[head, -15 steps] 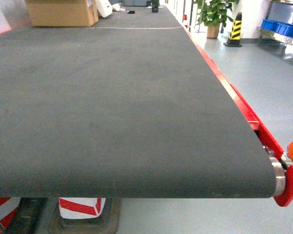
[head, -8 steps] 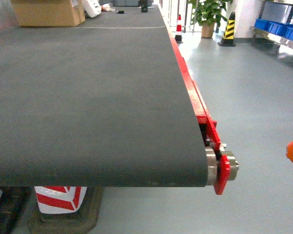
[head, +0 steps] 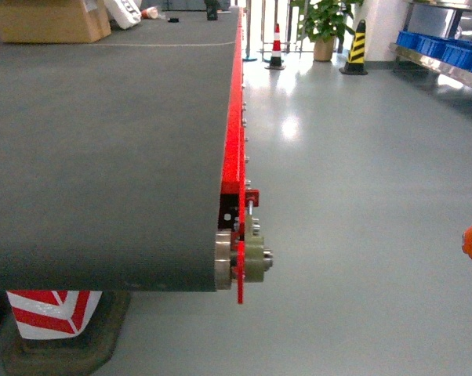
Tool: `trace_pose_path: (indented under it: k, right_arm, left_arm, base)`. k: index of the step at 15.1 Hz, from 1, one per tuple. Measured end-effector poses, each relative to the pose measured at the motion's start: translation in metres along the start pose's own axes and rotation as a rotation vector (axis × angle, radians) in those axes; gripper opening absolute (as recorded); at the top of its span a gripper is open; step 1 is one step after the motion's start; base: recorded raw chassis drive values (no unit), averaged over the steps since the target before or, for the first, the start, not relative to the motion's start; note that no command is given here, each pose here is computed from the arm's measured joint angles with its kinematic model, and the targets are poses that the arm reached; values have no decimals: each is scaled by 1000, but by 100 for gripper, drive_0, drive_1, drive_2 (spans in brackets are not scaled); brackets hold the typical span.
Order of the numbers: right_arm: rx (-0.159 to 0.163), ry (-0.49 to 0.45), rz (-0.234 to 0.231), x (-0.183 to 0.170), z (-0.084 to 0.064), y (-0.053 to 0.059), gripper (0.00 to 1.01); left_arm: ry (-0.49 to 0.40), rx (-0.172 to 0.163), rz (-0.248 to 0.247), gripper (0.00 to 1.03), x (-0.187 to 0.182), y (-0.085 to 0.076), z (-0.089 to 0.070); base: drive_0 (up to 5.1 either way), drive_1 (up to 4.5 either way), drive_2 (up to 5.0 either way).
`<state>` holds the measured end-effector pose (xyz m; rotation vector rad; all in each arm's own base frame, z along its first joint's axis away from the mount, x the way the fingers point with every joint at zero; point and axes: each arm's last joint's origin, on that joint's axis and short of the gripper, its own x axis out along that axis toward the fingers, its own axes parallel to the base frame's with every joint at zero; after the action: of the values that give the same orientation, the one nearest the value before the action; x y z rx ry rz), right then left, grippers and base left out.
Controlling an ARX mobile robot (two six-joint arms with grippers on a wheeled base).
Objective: Sort blue parts and orange caps into right shelf containers
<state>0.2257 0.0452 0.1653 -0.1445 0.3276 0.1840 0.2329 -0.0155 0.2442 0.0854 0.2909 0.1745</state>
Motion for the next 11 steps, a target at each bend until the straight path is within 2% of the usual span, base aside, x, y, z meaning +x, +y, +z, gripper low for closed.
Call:
trace_pose_path:
  k: [11]
  right_arm:
    - [0, 5, 0, 0, 0, 0, 43]
  left_arm:
    - [3, 1, -1, 45, 0, 0, 0]
  base:
    - [505, -241, -241]
